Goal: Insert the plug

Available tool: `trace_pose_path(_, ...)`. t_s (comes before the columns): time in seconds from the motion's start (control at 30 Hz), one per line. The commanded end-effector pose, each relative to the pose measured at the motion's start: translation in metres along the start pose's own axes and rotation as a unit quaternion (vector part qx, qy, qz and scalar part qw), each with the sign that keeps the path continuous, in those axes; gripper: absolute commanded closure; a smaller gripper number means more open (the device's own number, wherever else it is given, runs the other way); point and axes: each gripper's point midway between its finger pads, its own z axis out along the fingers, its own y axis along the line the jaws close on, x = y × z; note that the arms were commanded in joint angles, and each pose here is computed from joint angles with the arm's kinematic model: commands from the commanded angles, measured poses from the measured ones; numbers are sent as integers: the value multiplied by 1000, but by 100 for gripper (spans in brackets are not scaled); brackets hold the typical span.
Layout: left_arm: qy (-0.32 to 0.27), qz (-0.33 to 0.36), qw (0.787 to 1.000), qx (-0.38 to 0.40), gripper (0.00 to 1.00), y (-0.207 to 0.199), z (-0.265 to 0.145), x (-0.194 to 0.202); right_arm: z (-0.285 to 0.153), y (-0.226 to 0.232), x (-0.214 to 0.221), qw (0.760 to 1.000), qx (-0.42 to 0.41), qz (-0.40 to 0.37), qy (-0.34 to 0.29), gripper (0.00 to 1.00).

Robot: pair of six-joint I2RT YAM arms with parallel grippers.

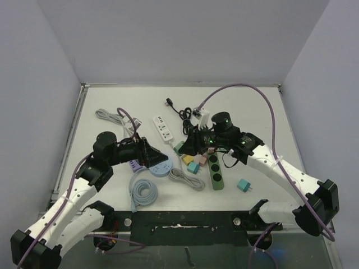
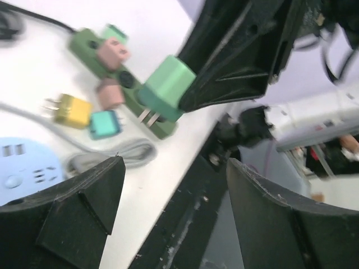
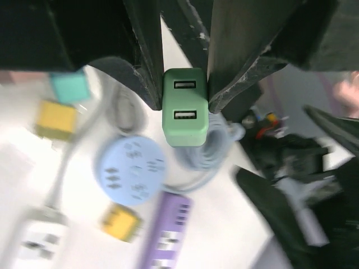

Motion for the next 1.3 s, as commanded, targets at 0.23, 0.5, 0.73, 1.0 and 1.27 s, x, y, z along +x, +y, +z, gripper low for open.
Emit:
trace_pose_path(0.23, -149, 43, 954, -258, 29, 68, -57, -30, -87, -130, 44, 909, 398, 78, -91, 100)
trace_pose_path(0.5, -177, 56, 943, -275, 29, 66, -79, -25, -82, -163, 63, 882, 456, 80, -84, 100)
trace_pose_path(0.73, -179, 58, 944, -273, 29, 67, -78, -25, -69, -175, 64, 882, 460, 60, -78, 100)
trace_pose_path(1.0, -176, 58, 945, -270, 29, 67, -77, -24, -57, -183, 78, 885, 458, 66, -50, 100)
trace_pose_path(1.27, -174, 57, 945, -271, 29, 67, -77, -23, -54, -193, 95, 879, 471, 73, -22, 100)
